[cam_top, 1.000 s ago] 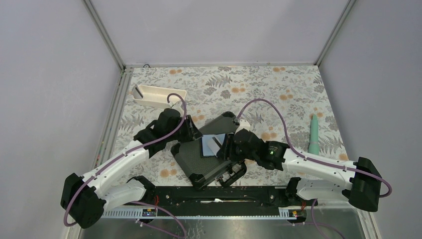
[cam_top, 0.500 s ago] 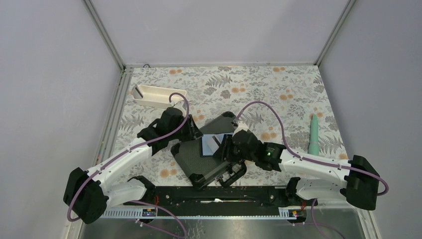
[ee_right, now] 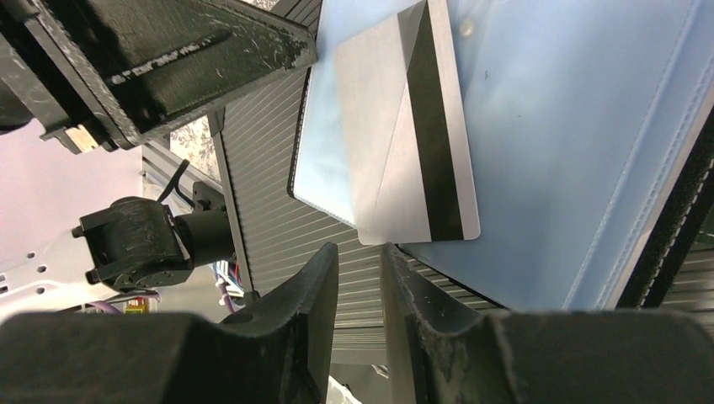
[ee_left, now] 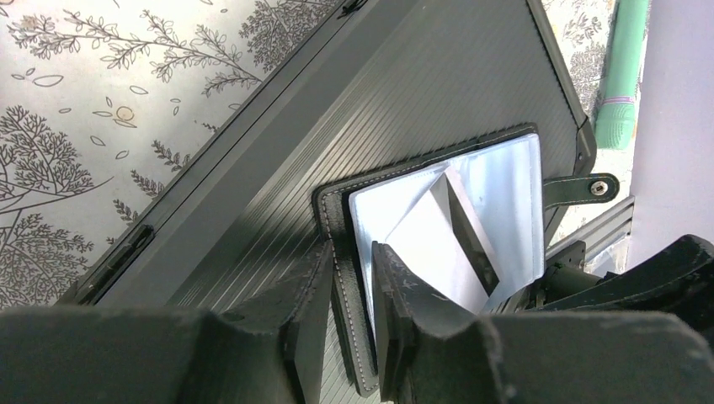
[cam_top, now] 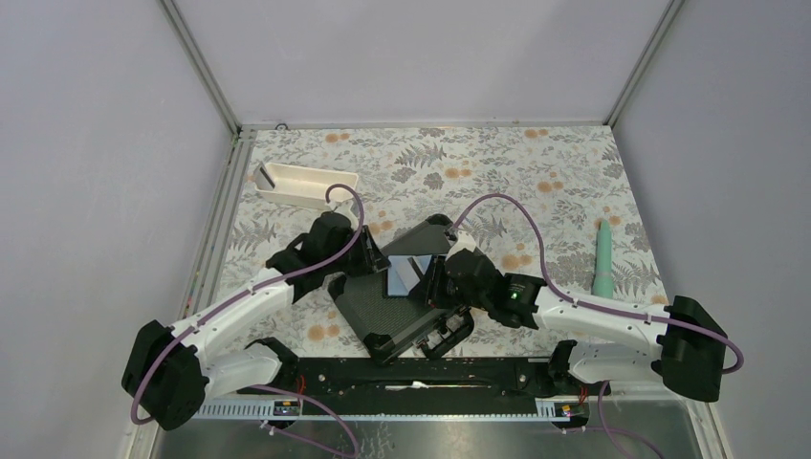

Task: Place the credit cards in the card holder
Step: Insert the credit card into the card holder.

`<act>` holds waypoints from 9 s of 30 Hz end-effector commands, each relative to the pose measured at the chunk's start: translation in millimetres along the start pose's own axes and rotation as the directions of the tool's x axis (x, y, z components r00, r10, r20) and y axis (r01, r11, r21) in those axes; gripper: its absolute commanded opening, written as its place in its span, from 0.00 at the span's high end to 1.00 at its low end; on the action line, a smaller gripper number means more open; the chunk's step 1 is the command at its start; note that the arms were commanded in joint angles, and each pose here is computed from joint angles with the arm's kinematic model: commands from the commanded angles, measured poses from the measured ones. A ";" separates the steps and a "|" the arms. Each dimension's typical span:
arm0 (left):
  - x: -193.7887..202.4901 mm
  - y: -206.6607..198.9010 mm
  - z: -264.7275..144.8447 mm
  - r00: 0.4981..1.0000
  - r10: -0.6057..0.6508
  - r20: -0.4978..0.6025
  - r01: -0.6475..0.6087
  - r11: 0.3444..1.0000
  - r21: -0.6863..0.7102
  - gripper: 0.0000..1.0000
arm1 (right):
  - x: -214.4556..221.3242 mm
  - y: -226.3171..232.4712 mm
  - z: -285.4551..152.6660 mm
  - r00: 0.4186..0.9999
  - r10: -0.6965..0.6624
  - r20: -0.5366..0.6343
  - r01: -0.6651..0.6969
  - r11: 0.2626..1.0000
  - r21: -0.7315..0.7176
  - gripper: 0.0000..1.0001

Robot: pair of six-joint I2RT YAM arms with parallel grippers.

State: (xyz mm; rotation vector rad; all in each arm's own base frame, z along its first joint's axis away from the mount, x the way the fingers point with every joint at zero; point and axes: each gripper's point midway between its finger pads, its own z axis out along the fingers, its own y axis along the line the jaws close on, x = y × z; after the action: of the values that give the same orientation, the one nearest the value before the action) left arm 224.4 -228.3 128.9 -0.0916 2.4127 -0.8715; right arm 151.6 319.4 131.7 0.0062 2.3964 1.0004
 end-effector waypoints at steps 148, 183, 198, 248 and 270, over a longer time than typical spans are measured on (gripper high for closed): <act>-1.9 -116.8 -134.9 0.976 -0.099 0.193 -0.078 0.669 0.739 0.83 | -63.3 77.9 -63.6 0.989 0.142 0.048 -0.077 0.758 -0.648 1.00; -5.3 -117.3 -140.2 0.966 -0.148 0.214 -0.073 0.634 0.770 0.94 | -77.2 80.8 -50.2 0.949 0.297 0.105 -0.170 0.763 -0.624 1.00; -5.9 -116.3 -137.3 0.966 -0.157 0.207 -0.061 0.638 0.768 0.85 | -76.3 93.3 -34.0 0.965 0.241 0.099 -0.140 0.800 -0.584 1.00; 6.0 -104.8 -101.3 0.989 -0.089 0.114 -0.015 0.723 0.691 0.79 | -53.8 115.8 -28.8 0.971 -0.228 0.074 0.238 0.877 -0.416 0.62; 34.7 -62.0 -46.2 0.977 0.142 -0.161 -0.052 0.883 0.466 1.00 | -97.0 2.1 -48.8 0.948 -0.124 0.294 0.105 0.991 0.078 0.37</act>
State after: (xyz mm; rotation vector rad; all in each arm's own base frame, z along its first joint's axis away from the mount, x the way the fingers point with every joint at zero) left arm 166.3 -255.2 159.6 0.1046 2.3001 -1.4299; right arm 196.4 295.3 210.8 -0.0513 2.1429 0.9550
